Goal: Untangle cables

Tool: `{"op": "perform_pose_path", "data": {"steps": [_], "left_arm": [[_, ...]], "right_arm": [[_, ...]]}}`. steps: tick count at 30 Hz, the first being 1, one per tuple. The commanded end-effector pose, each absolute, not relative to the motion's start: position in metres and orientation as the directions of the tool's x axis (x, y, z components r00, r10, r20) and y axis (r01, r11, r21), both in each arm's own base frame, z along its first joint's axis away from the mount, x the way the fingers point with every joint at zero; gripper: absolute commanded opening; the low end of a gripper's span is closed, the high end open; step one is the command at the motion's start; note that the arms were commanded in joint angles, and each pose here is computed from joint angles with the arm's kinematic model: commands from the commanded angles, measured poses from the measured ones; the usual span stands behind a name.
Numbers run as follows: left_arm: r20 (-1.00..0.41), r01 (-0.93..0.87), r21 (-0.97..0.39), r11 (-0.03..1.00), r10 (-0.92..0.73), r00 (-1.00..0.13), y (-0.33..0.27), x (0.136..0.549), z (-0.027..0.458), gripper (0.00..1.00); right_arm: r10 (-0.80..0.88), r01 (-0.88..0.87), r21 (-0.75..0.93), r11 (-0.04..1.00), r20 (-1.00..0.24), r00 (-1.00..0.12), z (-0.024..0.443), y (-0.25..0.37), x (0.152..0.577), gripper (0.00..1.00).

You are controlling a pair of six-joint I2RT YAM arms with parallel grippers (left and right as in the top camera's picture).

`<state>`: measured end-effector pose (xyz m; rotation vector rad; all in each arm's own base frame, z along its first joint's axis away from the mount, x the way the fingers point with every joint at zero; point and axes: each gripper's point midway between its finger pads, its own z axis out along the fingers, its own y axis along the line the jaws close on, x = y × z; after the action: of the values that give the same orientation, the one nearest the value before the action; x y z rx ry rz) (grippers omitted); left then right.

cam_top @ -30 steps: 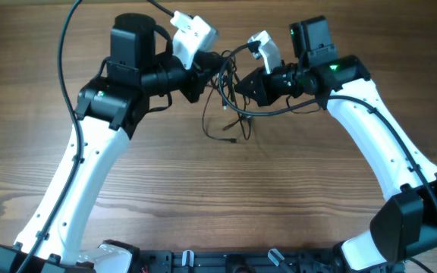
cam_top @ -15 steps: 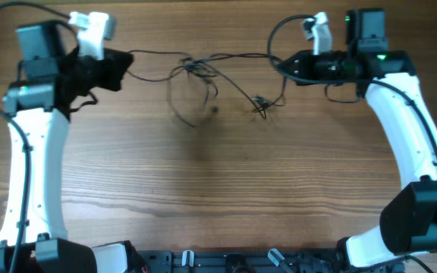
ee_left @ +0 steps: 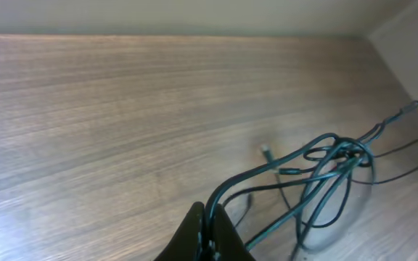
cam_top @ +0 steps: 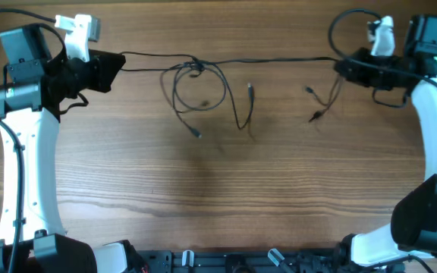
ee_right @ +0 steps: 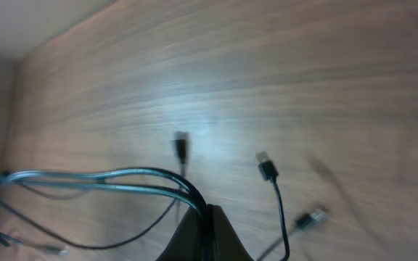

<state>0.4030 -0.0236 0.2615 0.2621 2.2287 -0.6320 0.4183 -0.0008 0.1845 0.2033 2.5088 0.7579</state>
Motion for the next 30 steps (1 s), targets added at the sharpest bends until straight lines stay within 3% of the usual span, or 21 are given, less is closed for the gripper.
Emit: {"op": "perform_pose_path", "data": {"steps": [1, 6, 11, 13, 16, 19, 24, 30], "left_arm": [[-0.742, 0.35, -0.333, 0.875, -0.014, -0.67, -0.012, 0.404, 0.258, 0.04], [-0.738, 0.382, -0.374, 0.845, -0.022, -0.674, -0.021, 0.4, 0.261, 0.04], [-0.743, 0.441, -0.403, 0.802, -0.005, -0.669, -0.042, 0.396, 0.266, 0.05], [-0.744, 0.465, -0.402, 0.789, 0.015, -0.669, -0.053, 0.395, 0.266, 0.08], [-0.744, 0.514, -0.402, 0.758, 0.057, -0.666, -0.078, 0.39, 0.266, 0.22], [-0.744, 0.559, -0.401, 0.726, 0.098, -0.661, -0.102, 0.387, 0.264, 0.3], [-0.74, 0.562, -0.383, 0.733, 0.121, -0.662, -0.108, 0.396, 0.254, 0.29], [-0.743, 0.532, -0.379, 0.757, 0.093, -0.662, -0.091, 0.401, 0.254, 0.29]], "right_arm": [[0.413, 0.202, 0.478, 0.855, -0.391, -0.822, 0.165, -0.068, 0.412, 0.04], [0.474, 0.283, 0.476, 0.833, -0.349, -0.809, 0.161, -0.086, 0.401, 0.04], [0.422, 0.228, 0.486, 0.844, -0.339, -0.841, 0.161, -0.059, 0.404, 0.05], [0.358, 0.155, 0.496, 0.854, -0.347, -0.867, 0.162, -0.037, 0.405, 0.05], [0.247, 0.016, 0.534, 0.845, -0.365, -0.898, 0.168, 0.006, 0.407, 0.04], [0.131, -0.135, 0.582, 0.802, -0.393, -0.91, 0.176, 0.052, 0.403, 0.05], [-0.032, -0.341, 0.666, 0.663, -0.431, -0.902, 0.195, 0.131, 0.386, 0.05], [-0.19, -0.466, 0.681, 0.565, -0.442, -0.877, 0.2, 0.199, 0.356, 0.05]]}}
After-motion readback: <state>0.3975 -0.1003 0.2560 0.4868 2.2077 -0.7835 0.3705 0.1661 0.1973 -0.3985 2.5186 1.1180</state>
